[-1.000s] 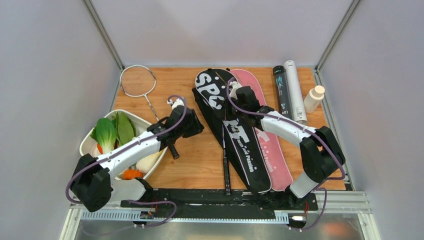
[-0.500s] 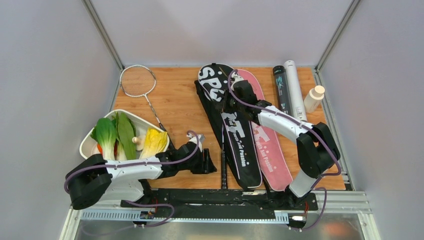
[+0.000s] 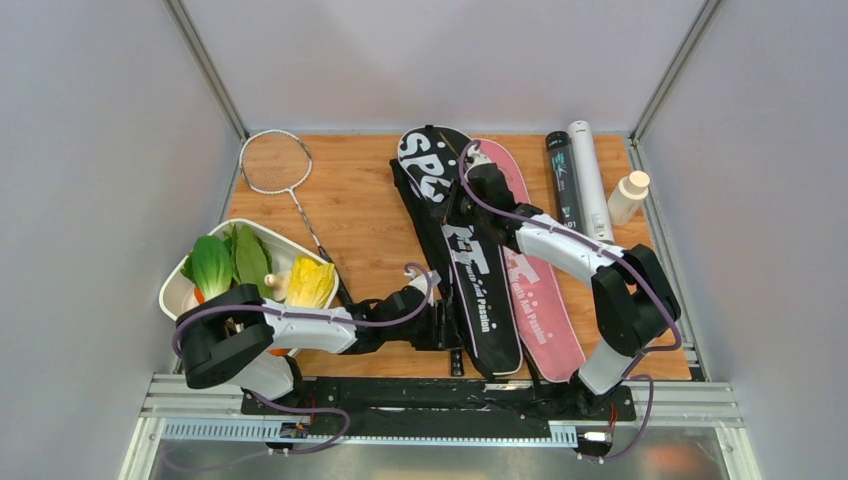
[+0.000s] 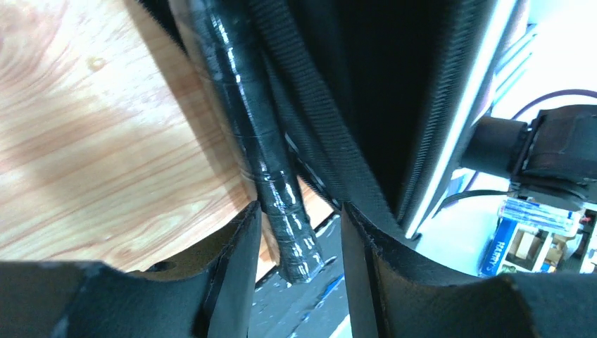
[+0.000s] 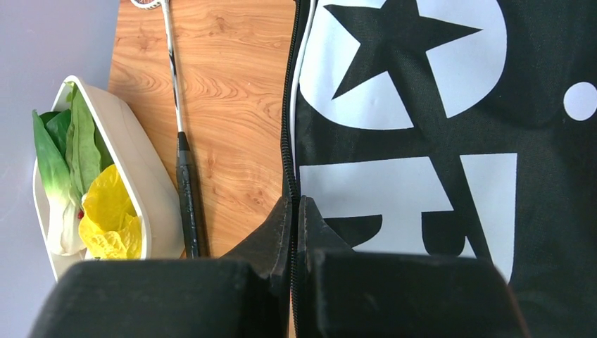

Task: Pack up the badminton gear
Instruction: Place the racket in the racket bag.

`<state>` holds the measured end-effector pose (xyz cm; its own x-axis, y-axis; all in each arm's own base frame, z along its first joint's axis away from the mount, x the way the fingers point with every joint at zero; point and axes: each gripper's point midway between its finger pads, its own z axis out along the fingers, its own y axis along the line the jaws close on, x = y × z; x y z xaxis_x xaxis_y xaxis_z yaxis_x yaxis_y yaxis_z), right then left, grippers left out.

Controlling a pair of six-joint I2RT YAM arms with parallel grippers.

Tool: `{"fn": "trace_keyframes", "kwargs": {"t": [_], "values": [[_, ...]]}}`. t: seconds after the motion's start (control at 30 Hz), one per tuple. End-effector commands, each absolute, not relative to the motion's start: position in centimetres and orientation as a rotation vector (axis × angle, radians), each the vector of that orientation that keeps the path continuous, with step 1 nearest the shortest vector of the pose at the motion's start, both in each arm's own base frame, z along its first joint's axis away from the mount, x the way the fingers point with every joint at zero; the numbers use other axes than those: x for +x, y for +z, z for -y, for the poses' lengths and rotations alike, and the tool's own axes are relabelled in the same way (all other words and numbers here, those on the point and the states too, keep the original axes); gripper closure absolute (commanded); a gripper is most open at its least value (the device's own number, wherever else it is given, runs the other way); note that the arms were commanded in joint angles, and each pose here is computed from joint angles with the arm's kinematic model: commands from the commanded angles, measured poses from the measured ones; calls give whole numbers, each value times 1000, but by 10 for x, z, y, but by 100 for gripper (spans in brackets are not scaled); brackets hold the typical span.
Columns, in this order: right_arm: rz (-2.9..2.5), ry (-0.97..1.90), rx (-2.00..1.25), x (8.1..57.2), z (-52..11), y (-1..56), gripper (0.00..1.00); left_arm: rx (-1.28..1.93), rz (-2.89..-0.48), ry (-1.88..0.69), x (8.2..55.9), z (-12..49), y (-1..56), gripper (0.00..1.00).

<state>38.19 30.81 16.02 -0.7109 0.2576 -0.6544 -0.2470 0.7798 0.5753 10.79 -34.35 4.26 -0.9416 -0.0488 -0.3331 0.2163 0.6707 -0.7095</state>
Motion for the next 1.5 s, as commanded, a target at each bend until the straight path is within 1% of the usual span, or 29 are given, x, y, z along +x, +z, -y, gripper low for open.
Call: {"fn": "trace_keyframes", "kwargs": {"t": [0.0,0.1,0.17,0.23,0.3,0.33,0.4,0.43,0.5,0.53,0.57,0.67,0.7,0.8,0.83,0.9,1.0,1.1,1.17,1.27,1.33,1.43,1.47], "values": [[-2078,914,54,391,-309,194,100,148,-2490,-1197,118,366,65,48],[-2082,932,70,386,-309,190,100,138,-2477,-1213,122,375,67,52],[-2082,942,83,382,-307,188,100,132,-2458,-1237,124,381,72,59],[-2085,940,81,379,-305,184,100,126,-2433,-1267,126,385,81,62],[-2098,932,50,376,-305,178,100,122,-2424,-1264,127,384,84,63],[-2114,924,11,374,-306,172,98,117,-2424,-1232,130,380,82,63],[-2169,860,-46,370,-301,153,92,95,-2450,-1128,134,367,77,62],[-2193,815,-67,369,-296,143,91,82,-2476,-1060,135,356,73,59],[-2237,738,-115,366,-287,125,91,40,-2457,-944,145,338,76,55],[-2254,702,-136,365,-283,119,91,5,-2410,-883,155,327,84,53],[-2270,674,-161,364,-281,113,90,10,-2423,-801,158,313,82,51],[-2289,675,-270,359,-284,103,88,-74,-2336,-692,191,279,109,49],[-2291,672,-290,359,-285,102,88,-108,-2326,-643,205,264,111,49],[-2296,635,-292,362,-283,103,97,-229,-2276,-605,232,236,130,48],[-2298,631,-261,363,-281,105,99,-269,-2259,-592,243,226,133,48],[-2306,664,-186,362,-283,108,100,-241,-2247,-638,248,227,141,48],[-2289,748,-66,365,-292,116,100,-118,-2316,-789,231,250,129,54],[-2261,834,53,372,-301,127,100,-82,-2375,-975,197,272,107,58],[-2211,896,114,382,-310,141,100,-68,-2383,-1038,176,281,93,61],[-2185,947,183,388,-316,149,100,-65,-2442,-1051,150,285,67,65],[-2167,960,217,390,-316,152,100,-39,-2473,-1104,132,295,57,65],[-2156,944,247,390,-311,149,100,5,-2432,-1230,121,317,64,58],[-2152,940,255,389,-309,148,100,36,-2428,-1248,115,324,66,57]]}}
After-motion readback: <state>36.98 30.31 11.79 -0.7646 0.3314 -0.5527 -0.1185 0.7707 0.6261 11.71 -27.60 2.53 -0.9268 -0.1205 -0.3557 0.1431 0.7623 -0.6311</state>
